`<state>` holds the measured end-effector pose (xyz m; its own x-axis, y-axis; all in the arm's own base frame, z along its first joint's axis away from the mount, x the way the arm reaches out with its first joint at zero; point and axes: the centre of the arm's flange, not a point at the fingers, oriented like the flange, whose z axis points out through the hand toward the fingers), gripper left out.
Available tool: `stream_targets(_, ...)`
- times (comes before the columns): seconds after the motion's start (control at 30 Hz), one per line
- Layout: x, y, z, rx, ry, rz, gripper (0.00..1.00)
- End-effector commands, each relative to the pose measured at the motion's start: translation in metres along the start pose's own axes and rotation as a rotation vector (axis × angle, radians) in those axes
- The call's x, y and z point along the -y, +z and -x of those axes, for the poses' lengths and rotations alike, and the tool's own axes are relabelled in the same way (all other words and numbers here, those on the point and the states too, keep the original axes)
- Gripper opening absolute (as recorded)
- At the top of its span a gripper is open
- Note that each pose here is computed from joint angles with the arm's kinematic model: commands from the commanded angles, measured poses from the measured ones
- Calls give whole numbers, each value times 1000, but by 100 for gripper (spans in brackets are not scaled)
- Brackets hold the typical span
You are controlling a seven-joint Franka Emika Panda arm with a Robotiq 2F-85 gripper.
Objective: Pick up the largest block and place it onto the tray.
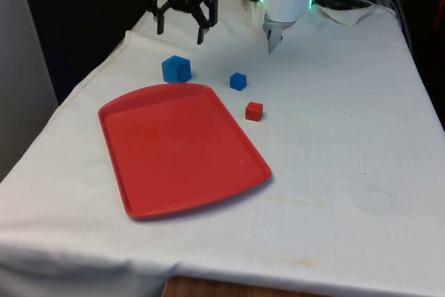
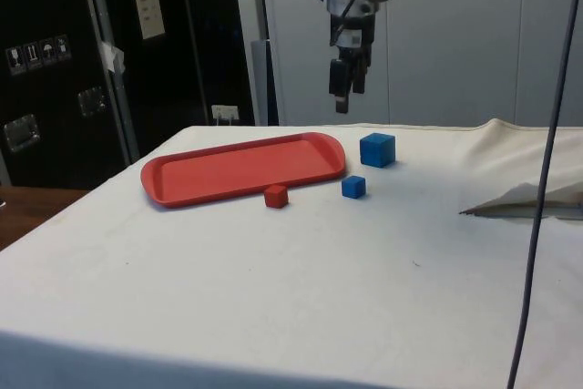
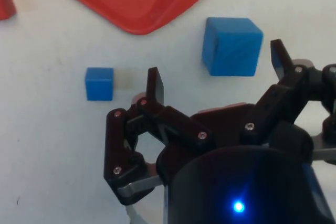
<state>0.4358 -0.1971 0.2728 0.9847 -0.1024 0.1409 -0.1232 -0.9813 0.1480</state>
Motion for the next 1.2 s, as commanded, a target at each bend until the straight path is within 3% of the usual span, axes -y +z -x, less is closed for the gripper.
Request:
stream_targets(0.0, -2, -1, 2, -6, 1, -12, 100)
stream_targets(0.2, -14, 3, 7, 6, 12, -21, 100)
stream_targets(0.23, -14, 4, 5, 9, 11, -3, 100)
stream_targets(0.27, -17, 4, 9, 9, 17, -26, 100)
stream_targets(0.4, -22, 9, 13, 22, 29, -37, 100)
stream_targets(0.53, -27, 18, 18, 53, 51, -38, 100)
stream_targets(0.57, -27, 18, 16, 48, 49, -25, 100)
stream_targets(0.6, -28, 19, 19, 59, 55, -37, 100)
stream_targets(0.73, -31, 24, 22, 80, 68, -36, 100)
stream_targets(0.83, -32, 30, 23, 92, 81, -19, 100)
stream_targets(0.87, -31, 31, 25, 92, 89, -30, 100)
stream_targets(1.03, -30, 41, 27, 106, 130, -21, 100)
stream_targets(1.13, -30, 44, 28, 118, 137, -16, 100)
stream_targets(1.17, -29, 44, 28, 114, 149, -25, 100)
